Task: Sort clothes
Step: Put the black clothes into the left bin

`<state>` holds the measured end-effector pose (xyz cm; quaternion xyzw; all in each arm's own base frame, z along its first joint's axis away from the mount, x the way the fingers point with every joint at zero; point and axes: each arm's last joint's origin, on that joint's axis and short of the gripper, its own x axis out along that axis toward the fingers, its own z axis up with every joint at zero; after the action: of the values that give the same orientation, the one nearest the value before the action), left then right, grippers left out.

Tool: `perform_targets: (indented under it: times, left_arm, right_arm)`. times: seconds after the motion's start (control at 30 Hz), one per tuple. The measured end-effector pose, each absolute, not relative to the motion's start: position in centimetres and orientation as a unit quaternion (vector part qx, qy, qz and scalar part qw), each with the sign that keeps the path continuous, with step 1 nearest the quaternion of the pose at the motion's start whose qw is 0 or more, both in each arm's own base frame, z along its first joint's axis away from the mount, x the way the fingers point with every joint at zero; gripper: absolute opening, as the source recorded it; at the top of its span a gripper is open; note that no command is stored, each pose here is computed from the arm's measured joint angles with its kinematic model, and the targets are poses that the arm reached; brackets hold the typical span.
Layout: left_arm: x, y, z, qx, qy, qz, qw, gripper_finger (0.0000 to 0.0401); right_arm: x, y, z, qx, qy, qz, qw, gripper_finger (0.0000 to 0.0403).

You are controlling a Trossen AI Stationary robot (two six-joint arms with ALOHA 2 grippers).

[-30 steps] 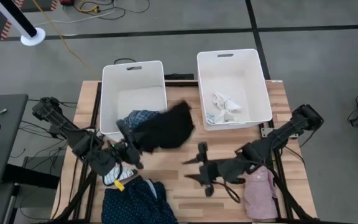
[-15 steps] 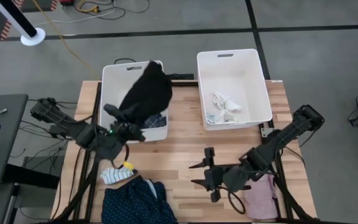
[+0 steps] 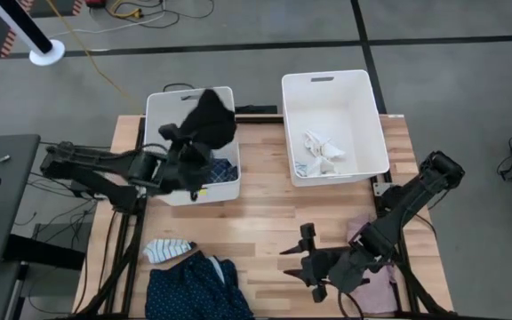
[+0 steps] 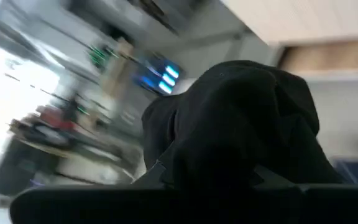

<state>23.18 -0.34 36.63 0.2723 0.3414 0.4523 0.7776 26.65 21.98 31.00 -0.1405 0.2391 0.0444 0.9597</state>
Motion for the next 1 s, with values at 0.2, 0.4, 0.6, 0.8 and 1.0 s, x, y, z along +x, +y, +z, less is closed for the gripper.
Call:
perform_targets:
  times: [0.2,0.4,0.6,0.8,1.0]
  left_arm:
    - [22.2,3.6,34.5,0.155,0.430,0.442,0.772,0.0045]
    - [22.0,5.6,32.5,0.100,0.467,0.430,0.766,0.0064]
    - [22.4,6.2,30.4,0.067,0.477,0.394,0.783,0.0075]
    - [22.8,6.2,29.8,0.060,0.466,0.384,0.795,0.0119]
    - [23.1,6.0,29.8,0.033,0.459,0.350,0.816,0.0193]
  right_arm:
    - [26.5,21.9,30.2,-0.134,0.250,0.037,0.958,0.0226]
    - [26.6,21.9,30.2,-0.131,0.247,0.035,0.959,0.0226]
    - [26.6,21.9,30.2,-0.131,0.247,0.035,0.959,0.0226]
    - [26.6,21.9,30.3,-0.127,0.247,0.033,0.960,0.0226]
    - [26.6,21.9,30.3,-0.127,0.247,0.033,0.960,0.0226]
